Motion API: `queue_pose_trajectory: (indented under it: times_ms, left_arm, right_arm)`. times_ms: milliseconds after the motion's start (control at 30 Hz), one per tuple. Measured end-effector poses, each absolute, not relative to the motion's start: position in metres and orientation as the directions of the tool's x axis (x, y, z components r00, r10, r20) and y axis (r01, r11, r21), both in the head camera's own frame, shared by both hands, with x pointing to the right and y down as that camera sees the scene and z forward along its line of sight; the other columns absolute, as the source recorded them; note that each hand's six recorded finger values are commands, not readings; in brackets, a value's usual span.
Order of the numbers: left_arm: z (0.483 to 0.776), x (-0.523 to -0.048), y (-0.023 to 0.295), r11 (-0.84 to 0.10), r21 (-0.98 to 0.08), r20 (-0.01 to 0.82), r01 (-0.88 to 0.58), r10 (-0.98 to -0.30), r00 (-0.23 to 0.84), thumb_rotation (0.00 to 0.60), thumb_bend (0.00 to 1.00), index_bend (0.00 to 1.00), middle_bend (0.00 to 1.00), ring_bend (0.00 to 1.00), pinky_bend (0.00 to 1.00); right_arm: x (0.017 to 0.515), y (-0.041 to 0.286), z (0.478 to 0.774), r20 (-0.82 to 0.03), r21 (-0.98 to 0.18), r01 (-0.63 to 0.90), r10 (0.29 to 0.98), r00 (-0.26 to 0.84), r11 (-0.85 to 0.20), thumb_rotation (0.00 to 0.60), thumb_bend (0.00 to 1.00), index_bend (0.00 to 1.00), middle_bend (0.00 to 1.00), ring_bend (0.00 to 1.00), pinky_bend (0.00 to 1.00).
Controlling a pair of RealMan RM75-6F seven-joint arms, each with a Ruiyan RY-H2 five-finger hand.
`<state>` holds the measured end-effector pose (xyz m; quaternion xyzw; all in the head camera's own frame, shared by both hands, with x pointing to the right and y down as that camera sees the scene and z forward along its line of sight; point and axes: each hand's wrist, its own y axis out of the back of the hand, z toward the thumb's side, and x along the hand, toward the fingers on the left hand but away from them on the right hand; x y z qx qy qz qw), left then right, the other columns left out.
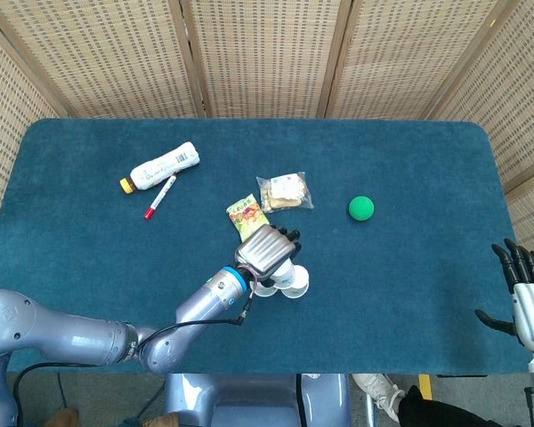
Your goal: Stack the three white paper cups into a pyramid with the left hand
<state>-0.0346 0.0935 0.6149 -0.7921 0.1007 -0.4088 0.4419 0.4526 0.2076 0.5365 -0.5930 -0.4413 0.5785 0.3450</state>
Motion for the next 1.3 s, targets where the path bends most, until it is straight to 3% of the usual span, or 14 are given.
queue_pose_trajectory:
  times_ms: [33, 100, 400, 533, 767, 933, 1067, 1300]
  left_arm:
    - [0.615, -0.035, 0.094, -0.596, -0.778, 0.563, 0.201, -0.517, 0.645, 0.6, 0.0, 0.05, 0.0, 0.01, 0.17]
    - [0.614, -0.035, 0.094, -0.596, -0.778, 0.56, 0.198, -0.516, 0.648, 0.6, 0.0, 0.0, 0.0, 0.0, 0.13]
    - [0.592, -0.049, 0.081, -0.558, -0.817, 0.501, 0.146, -0.562, 0.658, 0.6, 0.0, 0.0, 0.0, 0.0, 0.01]
    - [0.574, -0.085, 0.061, -0.511, -0.853, 0.462, 0.112, -0.636, 0.619, 0.6, 0.0, 0.0, 0.0, 0.0, 0.0]
    - [0.548, -0.204, 0.035, -0.415, -0.908, 0.401, 0.062, -0.816, 0.416, 0.6, 0.0, 0.0, 0.0, 0.0, 0.0]
    - [0.552, -0.295, 0.059, -0.396, -0.918, 0.384, -0.003, -0.891, 0.241, 0.6, 0.0, 0.0, 0.0, 0.0, 0.0]
    - [0.556, -0.369, 0.102, -0.402, -0.912, 0.394, -0.08, -0.913, 0.105, 0.6, 0.0, 0.0, 0.0, 0.0, 0.0]
    - [0.556, -0.431, 0.158, -0.403, -0.903, 0.401, -0.149, -0.915, 0.043, 0.6, 0.0, 0.0, 0.0, 0.0, 0.0]
  right_arm:
    - [0.453, 0.208, 0.536, -0.381, -0.92, 0.125, 0.923, -0.058, -0.372, 0.6, 0.0, 0.0, 0.0, 0.0, 0.0]
    - [0.452, 0.208, 0.536, -0.379, -0.921, 0.125, 0.924, -0.058, -0.37, 0.6, 0.0, 0.0, 0.0, 0.0, 0.0]
    - [0.45, 0.209, 0.534, -0.378, -0.92, 0.124, 0.925, -0.045, -0.371, 0.6, 0.0, 0.0, 0.0, 0.0, 0.0]
    - [0.446, 0.211, 0.533, -0.377, -0.921, 0.125, 0.926, -0.032, -0.37, 0.6, 0.0, 0.0, 0.0, 0.0, 0.0]
    - [0.441, 0.213, 0.53, -0.369, -0.924, 0.121, 0.929, -0.021, -0.364, 0.6, 0.0, 0.0, 0.0, 0.0, 0.0]
    - [0.438, 0.216, 0.529, -0.36, -0.928, 0.114, 0.933, -0.023, -0.355, 0.6, 0.0, 0.0, 0.0, 0.0, 0.0]
    - [0.437, 0.217, 0.527, -0.358, -0.928, 0.118, 0.934, -0.017, -0.353, 0.6, 0.0, 0.0, 0.0, 0.0, 0.0]
    - [0.436, 0.218, 0.525, -0.354, -0.929, 0.124, 0.935, -0.011, -0.35, 0.6, 0.0, 0.0, 0.0, 0.0, 0.0]
